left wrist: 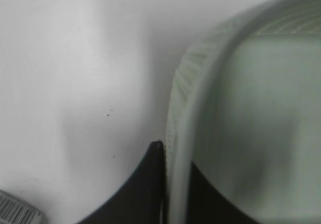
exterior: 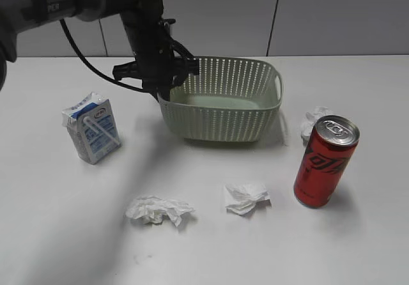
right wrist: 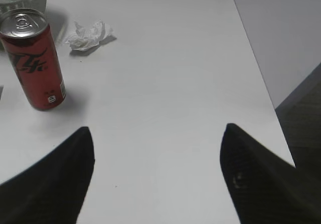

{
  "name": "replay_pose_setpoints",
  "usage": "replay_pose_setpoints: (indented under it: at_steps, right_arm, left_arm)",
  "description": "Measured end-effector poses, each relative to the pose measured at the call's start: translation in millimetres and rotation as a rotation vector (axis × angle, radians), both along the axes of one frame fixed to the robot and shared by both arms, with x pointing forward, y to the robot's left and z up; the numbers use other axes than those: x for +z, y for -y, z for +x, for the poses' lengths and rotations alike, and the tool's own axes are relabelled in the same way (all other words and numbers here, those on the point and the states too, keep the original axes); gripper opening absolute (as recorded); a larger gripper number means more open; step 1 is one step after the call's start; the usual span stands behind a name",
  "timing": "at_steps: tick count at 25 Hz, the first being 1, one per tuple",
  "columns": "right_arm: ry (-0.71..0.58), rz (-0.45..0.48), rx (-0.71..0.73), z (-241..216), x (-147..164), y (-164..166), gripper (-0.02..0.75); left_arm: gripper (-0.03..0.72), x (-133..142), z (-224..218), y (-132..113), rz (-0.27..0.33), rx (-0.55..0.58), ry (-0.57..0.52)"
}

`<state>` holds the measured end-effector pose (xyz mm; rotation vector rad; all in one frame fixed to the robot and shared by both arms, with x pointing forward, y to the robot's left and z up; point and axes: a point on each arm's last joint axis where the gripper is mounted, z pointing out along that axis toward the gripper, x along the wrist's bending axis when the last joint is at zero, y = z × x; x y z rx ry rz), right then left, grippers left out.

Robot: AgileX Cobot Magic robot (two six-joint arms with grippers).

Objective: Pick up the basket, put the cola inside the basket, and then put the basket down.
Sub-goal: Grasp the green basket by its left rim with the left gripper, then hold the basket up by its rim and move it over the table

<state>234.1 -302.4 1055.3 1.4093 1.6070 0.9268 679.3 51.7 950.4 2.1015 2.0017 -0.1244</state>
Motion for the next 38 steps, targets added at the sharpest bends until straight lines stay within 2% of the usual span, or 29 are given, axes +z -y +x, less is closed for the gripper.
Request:
replay_pose_setpoints:
  at_steps: [8,12,16,19,25,29,33,38]
  right_arm:
    - [0.0,0.0,0.0,0,0,0,0.592]
    - [0.0,0.0,0.0,0,0,0,0.591]
    - [0.0,0.0,0.0,0,0,0,0.591]
    - [0.0,0.0,0.0,0,0,0,0.591]
    - [0.0,0.0,0.0,0,0,0,0.592]
    - [0.0,-0.001,-0.001,0,0,0,0.592]
    - [0.0,-0.001,-0.001,0,0,0,0.592]
    - [0.0,-0.001,-0.001,0,0,0,0.591]
  left_arm:
    - [0.006,75,-12,-7,-0.103,0.017,0.108]
    - [0.006,119,-30,-4,-0.161,-0.003,0.177]
    - [0.006,150,-51,-9,-0.203,-0.008,0.202]
    - [0.006,150,-72,-20,-0.181,0.011,0.152]
    - [0.006,130,-134,-49,-0.089,0.025,0.004]
    - [0.006,127,-170,-69,-0.107,0.099,0.011]
    - [0.006,101,-197,-86,-0.102,0.159,-0.007]
    - [0.006,61,-218,-98,-0.054,0.181,-0.075]
